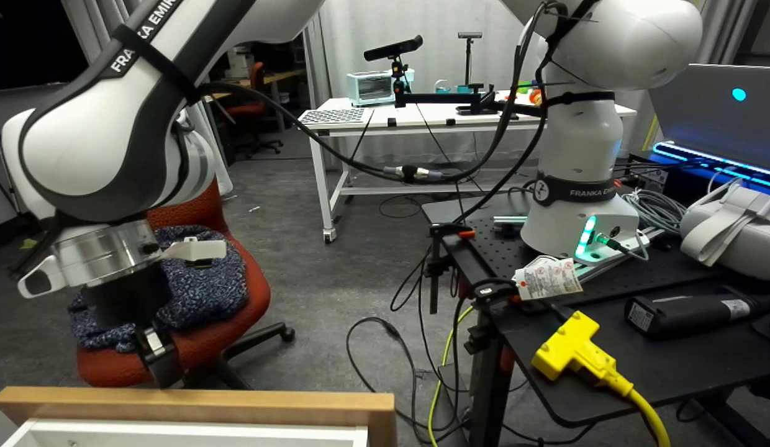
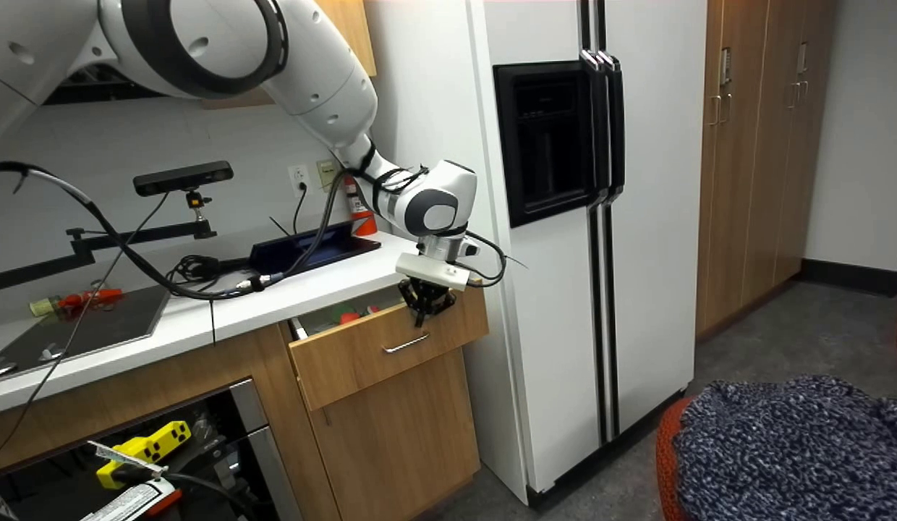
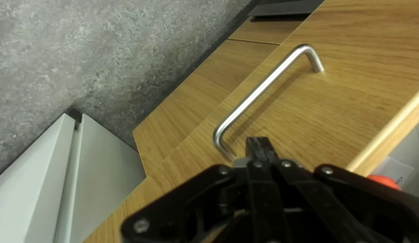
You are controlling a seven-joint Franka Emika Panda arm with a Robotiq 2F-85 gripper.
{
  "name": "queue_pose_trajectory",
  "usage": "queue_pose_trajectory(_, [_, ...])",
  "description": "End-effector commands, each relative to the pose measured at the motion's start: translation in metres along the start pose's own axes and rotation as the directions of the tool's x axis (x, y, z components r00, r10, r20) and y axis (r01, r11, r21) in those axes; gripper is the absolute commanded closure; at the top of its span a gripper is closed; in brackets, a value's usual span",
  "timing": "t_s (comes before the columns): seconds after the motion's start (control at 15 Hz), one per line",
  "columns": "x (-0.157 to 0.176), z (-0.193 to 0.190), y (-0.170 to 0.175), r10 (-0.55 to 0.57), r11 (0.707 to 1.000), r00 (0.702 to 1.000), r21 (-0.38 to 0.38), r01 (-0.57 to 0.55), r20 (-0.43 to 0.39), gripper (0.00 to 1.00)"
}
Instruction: Close the open drawer
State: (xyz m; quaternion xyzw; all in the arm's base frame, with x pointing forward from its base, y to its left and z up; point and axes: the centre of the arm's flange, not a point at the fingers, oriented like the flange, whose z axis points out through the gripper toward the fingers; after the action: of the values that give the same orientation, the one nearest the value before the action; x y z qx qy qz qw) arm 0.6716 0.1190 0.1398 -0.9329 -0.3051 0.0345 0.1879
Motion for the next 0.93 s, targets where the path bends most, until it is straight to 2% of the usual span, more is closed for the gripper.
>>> queue_pose_trajectory(0.0, [0.030,0.011,-0.002,-0.033,0.996,0.998,0.085,0.038,-0.061,1.00])
queue_pose_trajectory(0.47, [0.054,0.023,-0.019,-0.056,0.980,0.991,0.184,0.078,-0.123,1.00])
queue_pose_trajectory(0.87, [0.072,0.040,-0.038,-0.055,0.950,0.989,0.298,0.094,-0.137,1.00])
